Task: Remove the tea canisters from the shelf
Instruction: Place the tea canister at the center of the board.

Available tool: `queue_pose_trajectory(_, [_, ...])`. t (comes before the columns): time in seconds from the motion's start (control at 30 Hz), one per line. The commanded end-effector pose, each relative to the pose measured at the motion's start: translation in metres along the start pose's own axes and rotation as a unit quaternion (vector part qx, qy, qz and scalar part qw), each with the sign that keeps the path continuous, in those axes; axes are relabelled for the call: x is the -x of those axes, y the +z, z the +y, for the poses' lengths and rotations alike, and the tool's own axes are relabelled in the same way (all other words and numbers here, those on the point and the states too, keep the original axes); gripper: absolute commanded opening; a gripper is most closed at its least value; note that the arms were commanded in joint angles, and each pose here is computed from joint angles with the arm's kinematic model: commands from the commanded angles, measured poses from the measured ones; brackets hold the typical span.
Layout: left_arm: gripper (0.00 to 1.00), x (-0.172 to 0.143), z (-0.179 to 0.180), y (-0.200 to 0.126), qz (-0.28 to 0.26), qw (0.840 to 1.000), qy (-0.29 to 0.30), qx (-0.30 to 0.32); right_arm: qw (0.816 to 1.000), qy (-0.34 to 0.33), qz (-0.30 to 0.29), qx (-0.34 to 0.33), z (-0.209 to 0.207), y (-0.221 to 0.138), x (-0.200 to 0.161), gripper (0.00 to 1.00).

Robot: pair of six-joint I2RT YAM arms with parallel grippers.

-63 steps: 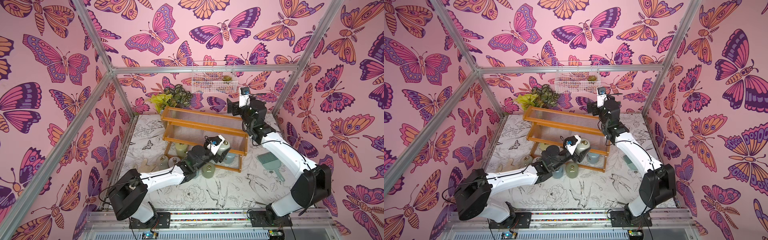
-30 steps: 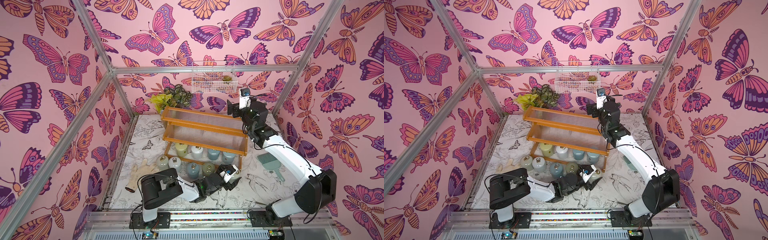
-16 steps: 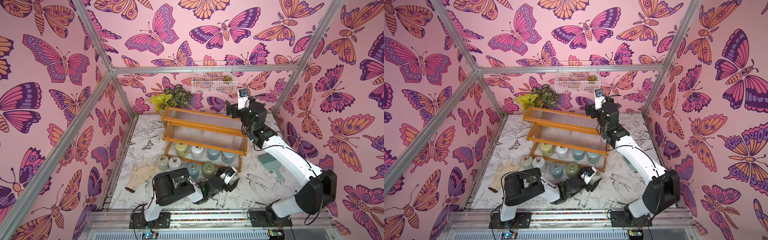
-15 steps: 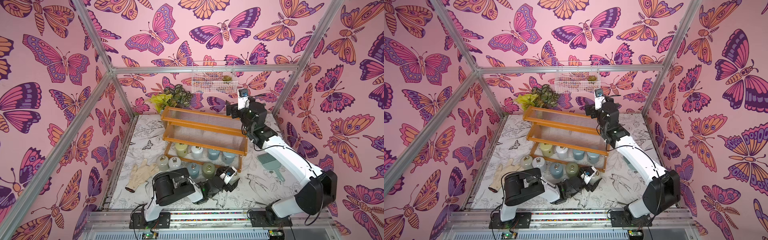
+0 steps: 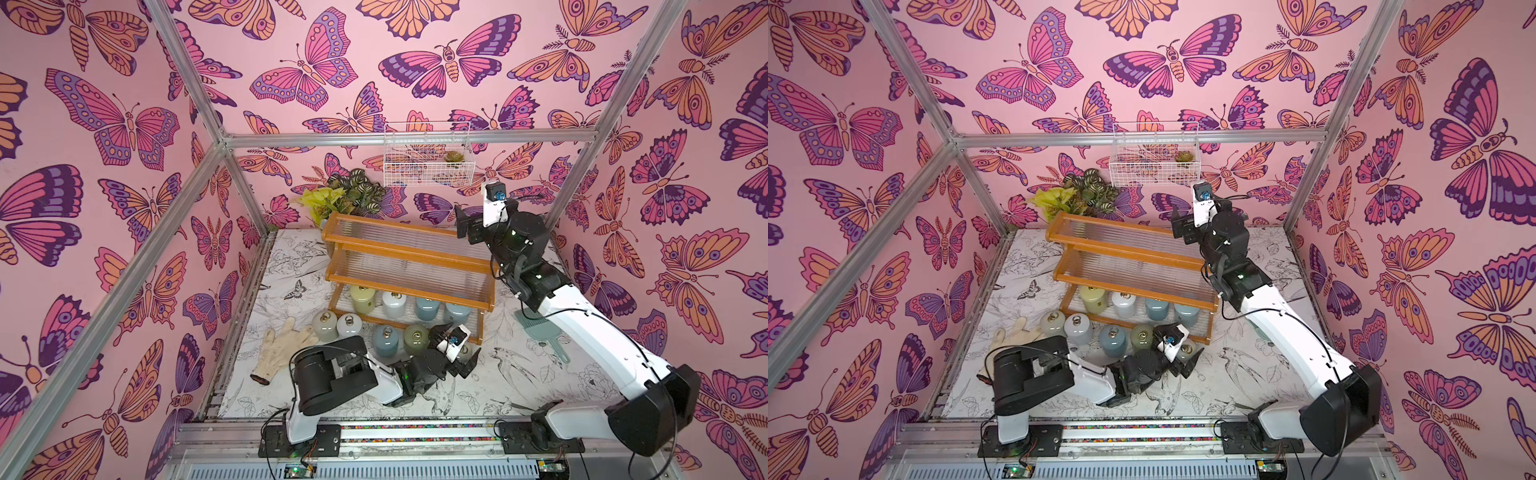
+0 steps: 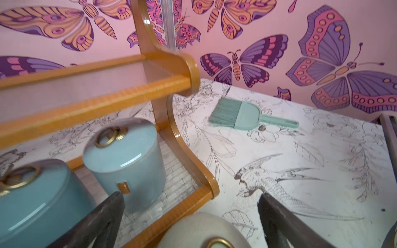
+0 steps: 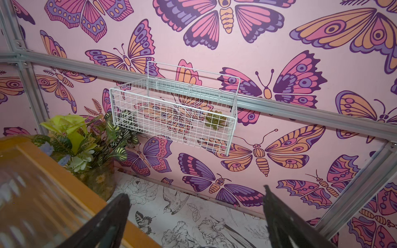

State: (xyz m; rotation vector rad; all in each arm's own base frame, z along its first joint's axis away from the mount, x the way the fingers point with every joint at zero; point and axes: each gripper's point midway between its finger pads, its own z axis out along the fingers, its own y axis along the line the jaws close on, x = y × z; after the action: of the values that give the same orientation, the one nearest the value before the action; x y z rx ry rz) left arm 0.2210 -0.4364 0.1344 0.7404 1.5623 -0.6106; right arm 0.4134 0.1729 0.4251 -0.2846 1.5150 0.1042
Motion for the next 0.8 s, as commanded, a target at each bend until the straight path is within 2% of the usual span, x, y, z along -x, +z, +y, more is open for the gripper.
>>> queue_pose_trajectory(0.0, [1.0, 0.023, -0.003, -0.006, 0.014, 1.0, 0.017, -0.009, 0.999, 0.028, -0.01, 0.015, 0.003, -0.021, 0.002, 0.99])
queue_pose_trajectory(0.13, [1.0, 0.051, -0.004, -0.017, 0.02, 0.999, 0.028, -0.021, 0.997, 0.07, -0.024, 0.008, -0.002, -0.041, -0.01, 1.0])
queue_pose_trajectory(0.23, [1.0, 0.071, 0.004, -0.031, 0.03, 0.999, 0.04, -0.014, 0.997, 0.068, -0.025, 0.019, 0.002, -0.06, -0.013, 0.97])
queue_pose_trajectory(0.47, [1.0, 0.117, 0.042, -0.077, 0.012, 0.998, 0.044, 0.038, 0.996, 0.063, -0.034, 0.06, 0.022, -0.111, -0.006, 0.93])
queue_pose_trajectory(0.5, [1.0, 0.13, 0.051, -0.086, 0.002, 0.998, 0.042, 0.049, 0.995, 0.068, -0.032, 0.064, 0.024, -0.116, -0.009, 0.92])
queue_pose_trajectory(0.6, [1.0, 0.142, 0.095, -0.102, 0.007, 0.992, 0.034, 0.125, 0.994, 0.071, -0.013, 0.084, 0.032, -0.129, -0.022, 0.89])
queue_pose_trajectory(0.67, [1.0, 0.146, 0.134, -0.113, 0.021, 0.984, 0.009, 0.175, 0.993, 0.074, 0.012, 0.086, 0.036, -0.132, -0.039, 0.84])
queue_pose_trajectory(0.77, [1.0, 0.151, 0.176, -0.128, 0.017, 0.976, -0.038, 0.212, 0.991, 0.087, 0.05, 0.093, 0.045, -0.132, -0.066, 0.75])
